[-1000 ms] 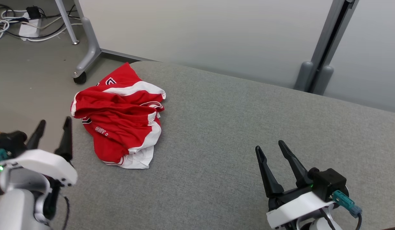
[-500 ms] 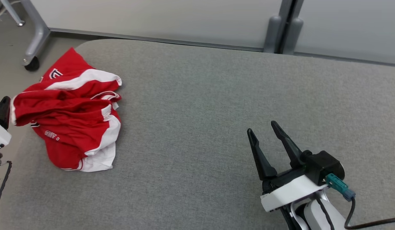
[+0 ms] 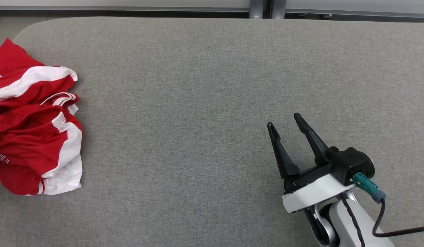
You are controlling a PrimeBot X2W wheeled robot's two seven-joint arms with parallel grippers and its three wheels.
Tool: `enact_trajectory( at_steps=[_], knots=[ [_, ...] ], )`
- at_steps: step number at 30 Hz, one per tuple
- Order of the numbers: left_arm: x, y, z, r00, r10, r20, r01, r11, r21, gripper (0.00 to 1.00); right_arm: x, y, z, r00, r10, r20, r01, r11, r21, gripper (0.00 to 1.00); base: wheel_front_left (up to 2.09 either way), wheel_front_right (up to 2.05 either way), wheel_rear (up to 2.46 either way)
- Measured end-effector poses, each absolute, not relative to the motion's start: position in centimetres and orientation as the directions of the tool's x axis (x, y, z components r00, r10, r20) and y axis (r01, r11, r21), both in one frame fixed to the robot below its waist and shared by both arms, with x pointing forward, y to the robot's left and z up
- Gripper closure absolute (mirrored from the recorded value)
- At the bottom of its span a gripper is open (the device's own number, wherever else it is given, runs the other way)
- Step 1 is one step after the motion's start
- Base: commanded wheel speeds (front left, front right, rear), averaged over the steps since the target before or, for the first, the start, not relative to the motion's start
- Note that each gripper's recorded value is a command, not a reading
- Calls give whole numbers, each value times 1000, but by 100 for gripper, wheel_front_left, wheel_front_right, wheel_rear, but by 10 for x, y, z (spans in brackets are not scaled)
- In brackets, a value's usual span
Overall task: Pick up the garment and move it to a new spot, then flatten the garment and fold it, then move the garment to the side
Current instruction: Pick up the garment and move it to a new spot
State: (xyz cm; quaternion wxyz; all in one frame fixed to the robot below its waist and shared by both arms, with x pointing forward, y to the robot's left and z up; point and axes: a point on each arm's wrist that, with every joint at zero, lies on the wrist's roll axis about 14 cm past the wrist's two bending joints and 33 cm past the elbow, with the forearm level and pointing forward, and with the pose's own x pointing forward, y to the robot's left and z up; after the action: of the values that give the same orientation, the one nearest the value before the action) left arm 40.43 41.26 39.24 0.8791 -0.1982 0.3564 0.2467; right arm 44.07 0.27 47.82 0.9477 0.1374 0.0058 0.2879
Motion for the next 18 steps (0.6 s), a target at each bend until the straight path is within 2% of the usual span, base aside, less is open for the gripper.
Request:
enact_trajectory(
  at_steps=[6, 9, 14, 18],
  knots=[
    [413, 415, 400, 653, 309, -691, -550, 822, -152, 100, 441, -3, 481, 843, 534, 71, -532, 807, 257, 0, 0, 0, 0],
    [421, 419, 422, 696, 327, -639, -514, 849, -126, 100, 437, -1, 487, 840, 536, 82, -538, 804, 253, 0, 0, 0, 0],
    [440, 406, 468, 788, 301, -537, -406, 910, -87, 100, 422, 4, 499, 833, 545, 98, -550, 794, 260, 0, 0, 0, 0],
    [459, 372, 526, 883, 209, -420, -256, 965, -60, 100, 406, 3, 517, 832, 538, 133, -553, 792, 257, 0, 0, 0, 0]
  ],
)
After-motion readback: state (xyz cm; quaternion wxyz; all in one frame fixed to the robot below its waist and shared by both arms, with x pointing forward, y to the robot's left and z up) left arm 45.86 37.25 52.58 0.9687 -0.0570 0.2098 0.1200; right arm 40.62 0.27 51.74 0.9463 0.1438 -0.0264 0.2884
